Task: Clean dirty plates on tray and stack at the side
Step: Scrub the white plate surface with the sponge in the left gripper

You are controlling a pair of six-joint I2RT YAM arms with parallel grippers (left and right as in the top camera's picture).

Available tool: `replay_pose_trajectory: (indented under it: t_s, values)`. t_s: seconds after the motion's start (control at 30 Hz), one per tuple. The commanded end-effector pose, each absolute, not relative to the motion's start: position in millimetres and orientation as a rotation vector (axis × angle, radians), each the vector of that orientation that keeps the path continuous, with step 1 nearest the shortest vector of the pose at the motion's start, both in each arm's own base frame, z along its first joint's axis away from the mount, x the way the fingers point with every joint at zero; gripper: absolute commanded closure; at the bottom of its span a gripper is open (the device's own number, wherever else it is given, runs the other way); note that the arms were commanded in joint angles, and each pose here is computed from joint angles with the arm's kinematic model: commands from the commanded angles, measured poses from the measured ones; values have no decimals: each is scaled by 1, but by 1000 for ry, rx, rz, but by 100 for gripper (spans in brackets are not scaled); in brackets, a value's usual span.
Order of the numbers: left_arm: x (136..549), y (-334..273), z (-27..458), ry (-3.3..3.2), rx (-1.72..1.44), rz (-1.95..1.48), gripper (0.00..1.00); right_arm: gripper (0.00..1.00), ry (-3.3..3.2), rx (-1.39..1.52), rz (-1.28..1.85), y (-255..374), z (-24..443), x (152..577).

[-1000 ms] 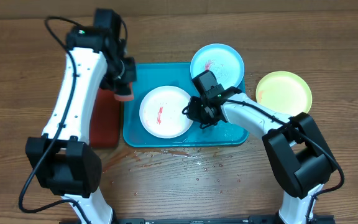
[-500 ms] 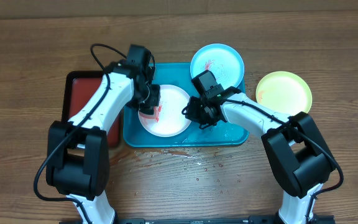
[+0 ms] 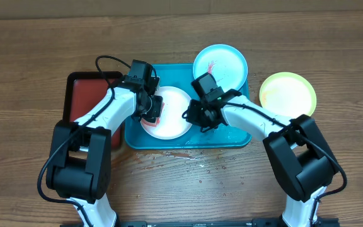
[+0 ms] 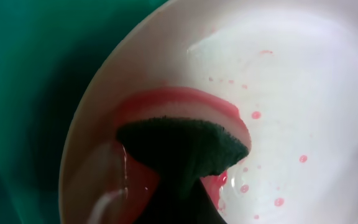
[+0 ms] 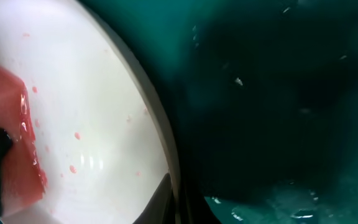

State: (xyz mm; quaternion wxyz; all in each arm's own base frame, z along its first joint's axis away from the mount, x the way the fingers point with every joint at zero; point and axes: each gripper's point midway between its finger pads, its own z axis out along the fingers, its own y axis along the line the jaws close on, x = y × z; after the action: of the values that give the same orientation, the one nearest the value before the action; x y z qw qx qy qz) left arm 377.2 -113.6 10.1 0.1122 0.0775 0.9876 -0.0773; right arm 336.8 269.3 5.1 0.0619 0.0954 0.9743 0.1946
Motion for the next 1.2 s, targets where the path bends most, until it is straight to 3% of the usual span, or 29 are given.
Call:
replay_pose_trajectory:
  t_s: [0.0, 0.23, 0.43, 0.6, 0.8, 1.0, 1.17]
  values:
    - [353, -123, 3, 2973, 259, -320, 96, 96, 3001, 147, 621, 296, -4, 313]
    - [339, -153, 9, 2981, 322, -518, 96, 96, 3001, 150, 622, 296, -4, 313]
    - [356, -158, 11, 2903, 349, -488, 96, 96, 3001, 150, 621, 296, -4, 313]
    - [384, -145, 13, 2812, 302, -339, 96, 96, 3000, 150, 621, 296, -4, 313]
    - [408, -89, 15, 2742, -70, 84, 96, 96, 3000, 151, 620, 296, -4, 314]
    - [385, -68, 10, 2816, -112, 243, 96, 96, 2997, 156, 616, 294, -4, 315]
    - [353, -97, 0, 2977, 270, 19, 96, 96, 2996, 168, 617, 292, -4, 317]
